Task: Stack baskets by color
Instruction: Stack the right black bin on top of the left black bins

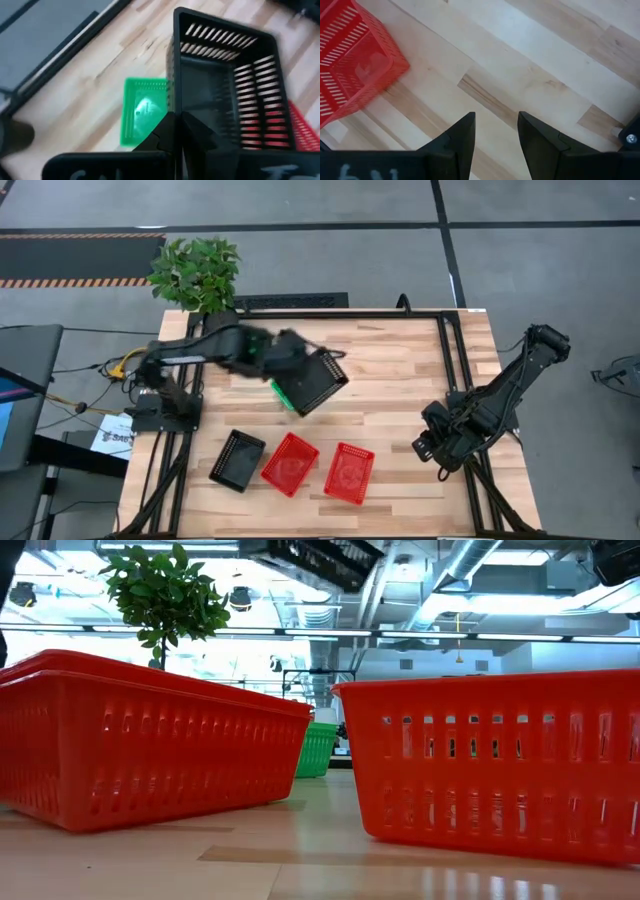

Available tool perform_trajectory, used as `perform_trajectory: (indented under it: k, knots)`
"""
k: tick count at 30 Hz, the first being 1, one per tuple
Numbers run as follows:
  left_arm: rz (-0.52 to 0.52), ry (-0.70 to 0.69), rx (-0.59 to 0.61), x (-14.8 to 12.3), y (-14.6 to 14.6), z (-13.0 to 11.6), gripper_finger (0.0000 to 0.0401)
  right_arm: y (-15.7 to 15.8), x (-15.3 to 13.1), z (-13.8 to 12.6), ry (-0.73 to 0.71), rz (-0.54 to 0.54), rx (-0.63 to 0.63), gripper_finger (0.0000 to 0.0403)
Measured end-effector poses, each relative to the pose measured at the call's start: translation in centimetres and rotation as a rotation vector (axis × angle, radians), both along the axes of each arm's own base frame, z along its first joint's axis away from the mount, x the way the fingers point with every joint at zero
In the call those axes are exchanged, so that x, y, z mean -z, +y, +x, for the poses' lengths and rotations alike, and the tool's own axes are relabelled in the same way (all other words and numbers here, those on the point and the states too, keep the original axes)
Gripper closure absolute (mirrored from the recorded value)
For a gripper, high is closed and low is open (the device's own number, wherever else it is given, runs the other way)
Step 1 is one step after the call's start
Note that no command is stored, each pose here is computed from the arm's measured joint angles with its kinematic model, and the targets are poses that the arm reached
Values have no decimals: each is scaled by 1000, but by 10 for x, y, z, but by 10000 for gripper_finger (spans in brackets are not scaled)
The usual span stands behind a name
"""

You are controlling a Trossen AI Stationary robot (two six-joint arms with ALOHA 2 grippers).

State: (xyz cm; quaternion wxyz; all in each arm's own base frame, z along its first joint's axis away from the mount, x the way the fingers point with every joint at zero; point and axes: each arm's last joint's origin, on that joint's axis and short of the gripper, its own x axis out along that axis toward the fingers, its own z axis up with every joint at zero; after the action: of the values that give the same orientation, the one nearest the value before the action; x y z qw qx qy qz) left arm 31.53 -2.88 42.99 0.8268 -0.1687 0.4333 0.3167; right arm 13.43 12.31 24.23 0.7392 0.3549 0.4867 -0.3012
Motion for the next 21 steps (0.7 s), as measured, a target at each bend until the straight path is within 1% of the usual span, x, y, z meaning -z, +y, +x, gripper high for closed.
perform_trajectory:
  k: [4, 6, 11, 18, 21]
  knots:
    - [2, -47, -83, 3, -26, -27, 401, -1, 0, 0, 4, -3, 2, 233]
    - [-27, -72, -126, 8, -35, -40, 401, -1, 0, 0, 4, -3, 2, 233]
    - [-93, -67, -208, 31, -55, -73, 401, -1, 0, 0, 7, -5, 0, 233]
    - [-148, -61, -315, 63, -72, -110, 401, -1, 0, 0, 9, -3, 0, 233]
    - [-183, -32, -324, 73, -77, -123, 401, -1, 0, 0, 10, -2, 1, 233]
